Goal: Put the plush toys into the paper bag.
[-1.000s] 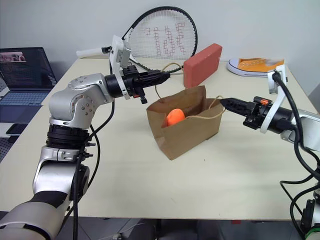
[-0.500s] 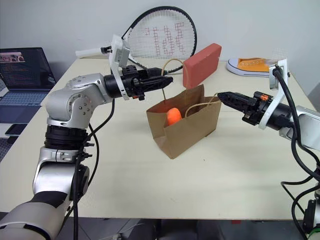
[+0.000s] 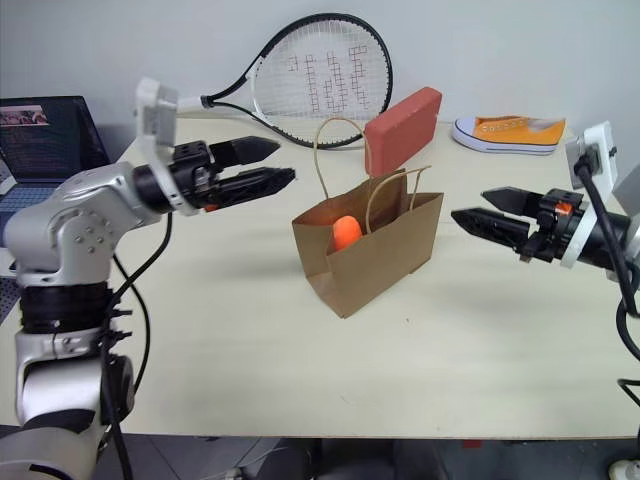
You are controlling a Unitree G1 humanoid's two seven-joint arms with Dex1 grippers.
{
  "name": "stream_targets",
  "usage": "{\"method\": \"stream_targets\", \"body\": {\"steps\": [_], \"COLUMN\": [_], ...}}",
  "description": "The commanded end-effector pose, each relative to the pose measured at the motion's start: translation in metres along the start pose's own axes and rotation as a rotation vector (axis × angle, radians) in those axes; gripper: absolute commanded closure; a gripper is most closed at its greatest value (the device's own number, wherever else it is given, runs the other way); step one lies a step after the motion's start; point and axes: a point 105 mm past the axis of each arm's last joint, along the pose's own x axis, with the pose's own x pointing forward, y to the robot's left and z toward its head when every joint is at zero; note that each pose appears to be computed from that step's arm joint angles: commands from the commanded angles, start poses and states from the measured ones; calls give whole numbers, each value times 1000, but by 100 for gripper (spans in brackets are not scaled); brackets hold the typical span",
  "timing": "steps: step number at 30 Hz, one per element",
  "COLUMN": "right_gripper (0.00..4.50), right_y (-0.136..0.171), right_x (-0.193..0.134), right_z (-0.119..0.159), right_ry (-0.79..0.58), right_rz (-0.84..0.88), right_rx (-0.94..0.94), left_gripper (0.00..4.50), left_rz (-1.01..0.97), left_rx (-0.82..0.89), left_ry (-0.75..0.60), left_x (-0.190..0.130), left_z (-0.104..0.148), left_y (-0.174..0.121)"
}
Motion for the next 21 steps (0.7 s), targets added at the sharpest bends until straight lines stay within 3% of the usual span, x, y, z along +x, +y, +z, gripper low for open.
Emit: {"method": "stream_targets", "body": {"steps": [1,6,11,21], "right_gripper": [1,1,1,1], "right_y": [17,34,43,47], "right_x": [-4,0,8,12], "right_z": [2,-11,-17,-17], "right_ry": [41,91,117,126], "right_rz": [79,176,231,262], "right_rx": [-164,-238,-280,-289], "left_gripper": [3,3,3,3], "left_rz": [-35,13,85,94], "left_rx": [14,-32,-25,-50], "left_ry": [-25,42,55,2], "left_x": [-16,-29,-22,-4], "left_z": [5,-34,-65,-80], "left_y": [-20,-34,-33,-10]}}
